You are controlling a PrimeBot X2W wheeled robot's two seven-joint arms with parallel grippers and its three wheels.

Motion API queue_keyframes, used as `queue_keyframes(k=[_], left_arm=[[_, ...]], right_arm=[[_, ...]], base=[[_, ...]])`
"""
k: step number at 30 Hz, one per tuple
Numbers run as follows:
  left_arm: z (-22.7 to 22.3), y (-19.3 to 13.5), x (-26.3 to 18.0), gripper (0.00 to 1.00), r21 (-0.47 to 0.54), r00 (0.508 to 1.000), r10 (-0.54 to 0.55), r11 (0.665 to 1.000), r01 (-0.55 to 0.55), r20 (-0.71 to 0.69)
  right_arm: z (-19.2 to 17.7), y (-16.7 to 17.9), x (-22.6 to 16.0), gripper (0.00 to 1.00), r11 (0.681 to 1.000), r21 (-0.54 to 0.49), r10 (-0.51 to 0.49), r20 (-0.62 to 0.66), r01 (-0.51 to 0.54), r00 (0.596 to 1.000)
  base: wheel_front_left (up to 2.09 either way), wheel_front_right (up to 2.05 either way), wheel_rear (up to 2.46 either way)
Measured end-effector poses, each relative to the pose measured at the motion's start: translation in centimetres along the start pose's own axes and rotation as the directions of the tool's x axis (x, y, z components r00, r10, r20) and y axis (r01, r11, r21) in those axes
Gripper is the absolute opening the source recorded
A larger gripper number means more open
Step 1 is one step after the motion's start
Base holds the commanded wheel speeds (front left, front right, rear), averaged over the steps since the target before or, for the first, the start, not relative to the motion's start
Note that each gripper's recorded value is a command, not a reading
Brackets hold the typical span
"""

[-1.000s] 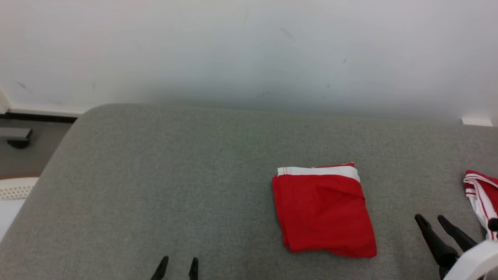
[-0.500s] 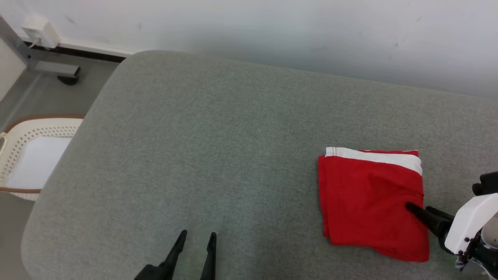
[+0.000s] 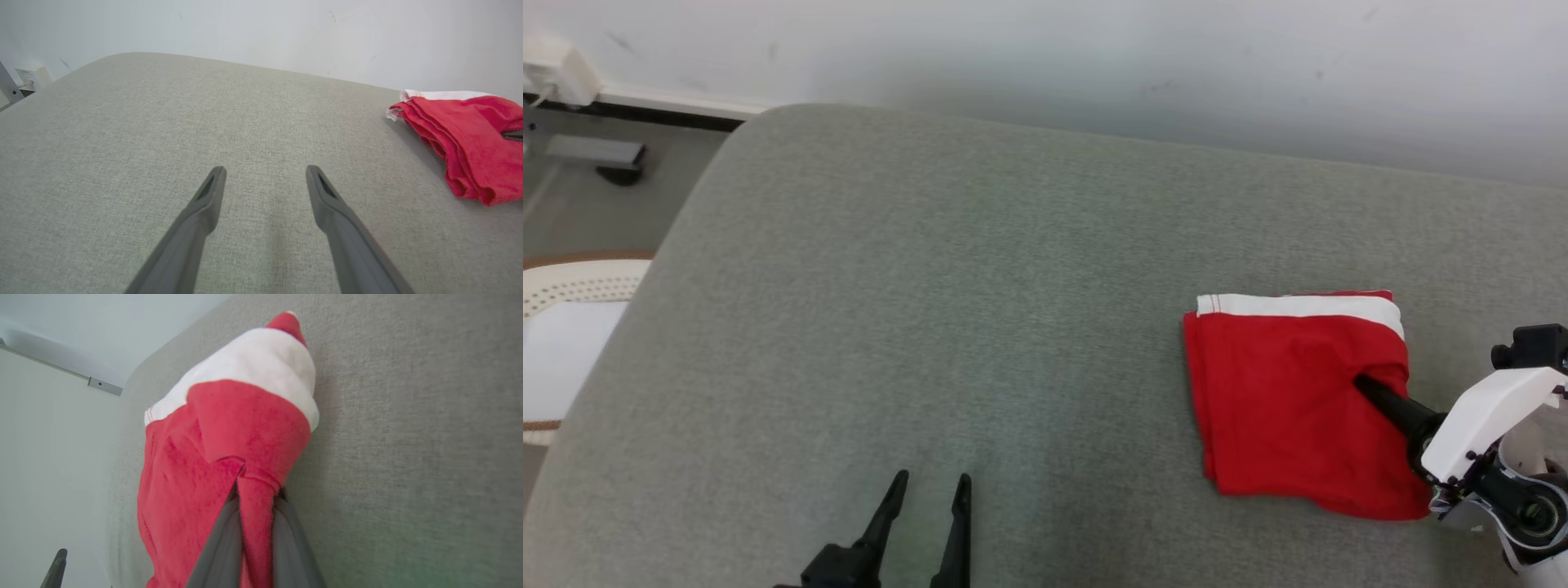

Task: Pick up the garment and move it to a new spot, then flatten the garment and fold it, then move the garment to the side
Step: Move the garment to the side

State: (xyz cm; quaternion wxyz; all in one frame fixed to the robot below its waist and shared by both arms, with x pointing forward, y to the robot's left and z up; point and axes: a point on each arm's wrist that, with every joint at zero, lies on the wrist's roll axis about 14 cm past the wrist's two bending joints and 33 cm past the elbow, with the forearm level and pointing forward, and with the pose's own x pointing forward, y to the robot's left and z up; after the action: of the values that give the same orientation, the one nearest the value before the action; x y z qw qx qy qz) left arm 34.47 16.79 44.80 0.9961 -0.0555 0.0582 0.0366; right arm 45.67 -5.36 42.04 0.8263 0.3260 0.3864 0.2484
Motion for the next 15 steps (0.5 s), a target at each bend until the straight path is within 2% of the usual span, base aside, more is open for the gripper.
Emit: queue_keyframes(k=[4,8,12,15], left_arm=[[0.0,-2.0,1.1,1.00,0.000,0.998,-0.068,0.998,0.068,0.001],[0.1,-5.0,2.5,1.00,-0.002,0.986,-0.167,0.986,0.167,0.008],[0.4,-7.9,4.3,1.00,-0.004,0.966,-0.257,0.966,0.257,0.022],[-0.2,-9.1,5.4,1.00,-0.007,0.957,-0.289,0.957,0.289,0.012]], right_arm=[[1.7,-2.3,-2.7,0.00,0.997,-0.029,-0.071,0.062,0.073,0.996],[5.2,-5.4,-6.8,0.00,0.981,-0.063,-0.170,0.186,0.184,0.968],[8.7,-9.5,-11.3,0.00,0.929,-0.119,-0.309,0.272,0.350,0.911],[10.6,-11.9,-13.0,0.00,0.891,-0.134,-0.385,0.282,0.433,0.879]], base=[[0.00,0.00,0.00],[0.00,0.00,0.00],[0.00,0.00,0.00],[0.00,0.00,0.00]])
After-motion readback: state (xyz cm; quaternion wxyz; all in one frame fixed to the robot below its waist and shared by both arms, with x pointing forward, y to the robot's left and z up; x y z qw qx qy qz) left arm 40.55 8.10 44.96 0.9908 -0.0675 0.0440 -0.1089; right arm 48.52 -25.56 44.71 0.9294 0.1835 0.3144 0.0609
